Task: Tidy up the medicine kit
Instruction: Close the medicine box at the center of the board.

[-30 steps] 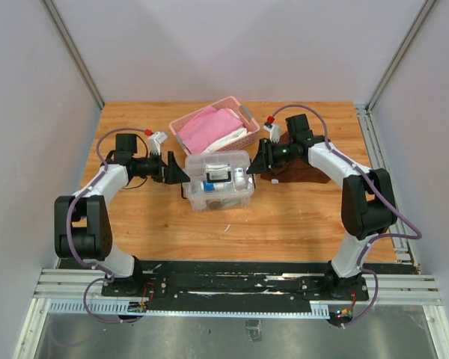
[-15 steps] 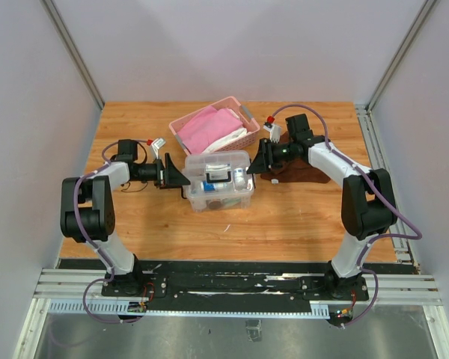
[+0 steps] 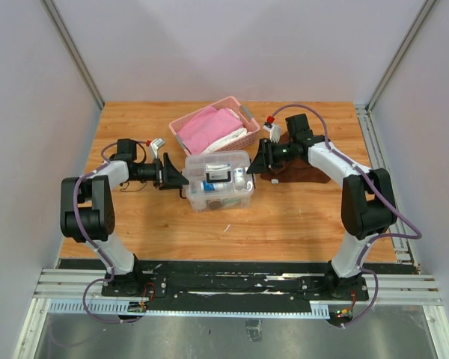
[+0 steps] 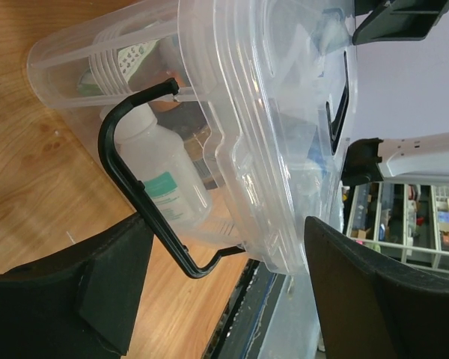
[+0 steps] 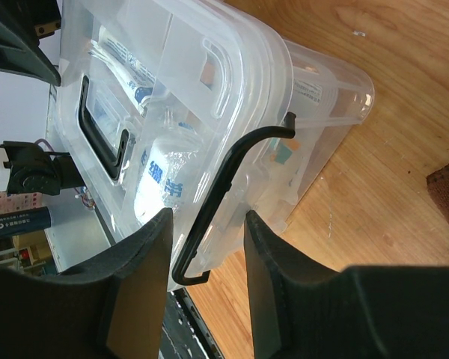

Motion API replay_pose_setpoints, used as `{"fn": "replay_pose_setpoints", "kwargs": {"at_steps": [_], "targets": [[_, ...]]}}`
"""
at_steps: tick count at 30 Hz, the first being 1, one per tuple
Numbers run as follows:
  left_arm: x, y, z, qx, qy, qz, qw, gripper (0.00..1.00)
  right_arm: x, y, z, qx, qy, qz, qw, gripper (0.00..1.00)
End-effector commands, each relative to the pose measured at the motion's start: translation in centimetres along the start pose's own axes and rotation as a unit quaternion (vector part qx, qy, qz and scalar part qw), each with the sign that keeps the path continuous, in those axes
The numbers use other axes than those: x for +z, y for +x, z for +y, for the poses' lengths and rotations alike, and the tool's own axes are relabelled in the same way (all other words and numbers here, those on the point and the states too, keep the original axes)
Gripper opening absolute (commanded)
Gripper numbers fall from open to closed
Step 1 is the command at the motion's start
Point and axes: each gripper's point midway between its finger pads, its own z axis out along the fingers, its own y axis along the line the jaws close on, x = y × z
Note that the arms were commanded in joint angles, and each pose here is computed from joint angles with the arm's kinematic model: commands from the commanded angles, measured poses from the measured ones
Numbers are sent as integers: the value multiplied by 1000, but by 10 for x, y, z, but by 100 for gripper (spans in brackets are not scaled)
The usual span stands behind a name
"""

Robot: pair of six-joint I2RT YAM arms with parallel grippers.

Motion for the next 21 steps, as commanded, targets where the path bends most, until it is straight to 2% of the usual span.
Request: {"fn": "replay_pose_setpoints", "kwargs": {"at_steps": [1, 14, 21], "targets": [[-4, 0, 21, 27, -78, -3, 997, 68, 13, 20, -13, -2, 20, 37, 999, 30], [-8, -8, 17, 51, -124, -4, 991, 42, 14, 22, -15, -1, 22, 41, 999, 28], [-10, -14, 14, 82, -158, -7, 984, 33, 17, 25, -18, 4, 20, 48, 999, 27]]}}
